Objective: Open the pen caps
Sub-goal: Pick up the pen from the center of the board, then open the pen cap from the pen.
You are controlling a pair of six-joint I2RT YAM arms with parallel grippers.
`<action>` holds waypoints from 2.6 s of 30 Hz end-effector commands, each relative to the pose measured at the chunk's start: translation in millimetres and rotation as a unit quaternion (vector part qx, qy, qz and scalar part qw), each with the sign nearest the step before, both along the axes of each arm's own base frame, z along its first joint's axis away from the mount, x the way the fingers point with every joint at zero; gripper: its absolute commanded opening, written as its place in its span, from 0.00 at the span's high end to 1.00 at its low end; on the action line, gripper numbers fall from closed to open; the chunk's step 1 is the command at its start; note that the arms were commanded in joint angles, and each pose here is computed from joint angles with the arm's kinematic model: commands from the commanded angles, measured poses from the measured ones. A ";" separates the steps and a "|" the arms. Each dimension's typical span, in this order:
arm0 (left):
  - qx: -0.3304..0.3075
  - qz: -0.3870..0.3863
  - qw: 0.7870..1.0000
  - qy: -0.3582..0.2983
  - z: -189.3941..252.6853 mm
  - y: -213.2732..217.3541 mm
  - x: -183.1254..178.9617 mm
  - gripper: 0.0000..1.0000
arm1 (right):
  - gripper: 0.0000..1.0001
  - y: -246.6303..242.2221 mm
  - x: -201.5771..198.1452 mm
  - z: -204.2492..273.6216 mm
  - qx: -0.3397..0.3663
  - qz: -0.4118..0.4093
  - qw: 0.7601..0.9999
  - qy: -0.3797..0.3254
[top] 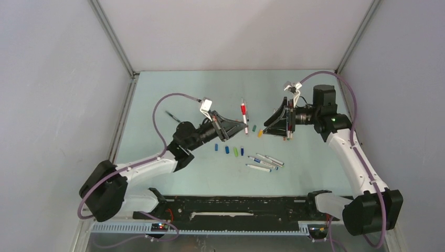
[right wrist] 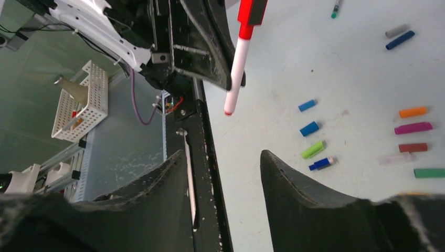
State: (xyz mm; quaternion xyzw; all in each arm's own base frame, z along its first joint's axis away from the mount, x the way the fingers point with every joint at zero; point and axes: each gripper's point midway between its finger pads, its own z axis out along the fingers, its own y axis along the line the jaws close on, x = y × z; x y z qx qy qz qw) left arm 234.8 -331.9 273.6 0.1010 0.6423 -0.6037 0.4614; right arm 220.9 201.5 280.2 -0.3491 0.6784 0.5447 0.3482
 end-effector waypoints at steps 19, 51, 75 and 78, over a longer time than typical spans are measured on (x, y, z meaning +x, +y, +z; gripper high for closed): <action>-0.093 -0.049 0.993 -0.045 66.8 -67.9 -25.5 1.00 | 0.40 -1.5 9.9 38.4 0.077 -0.059 0.995 0.040; -0.086 -0.068 0.993 -0.054 70.4 -75.7 -39.7 0.68 | 1.00 -0.4 -1.3 37.2 0.081 -0.024 0.996 0.023; 0.020 0.088 0.984 -0.153 90.8 15.8 -35.9 0.00 | 1.00 -43.0 -39.0 14.4 0.064 -0.027 0.991 -0.115; 0.013 0.080 0.986 -0.148 92.7 12.4 -36.6 0.00 | 1.00 -43.2 -40.9 11.0 0.064 -0.028 0.992 -0.107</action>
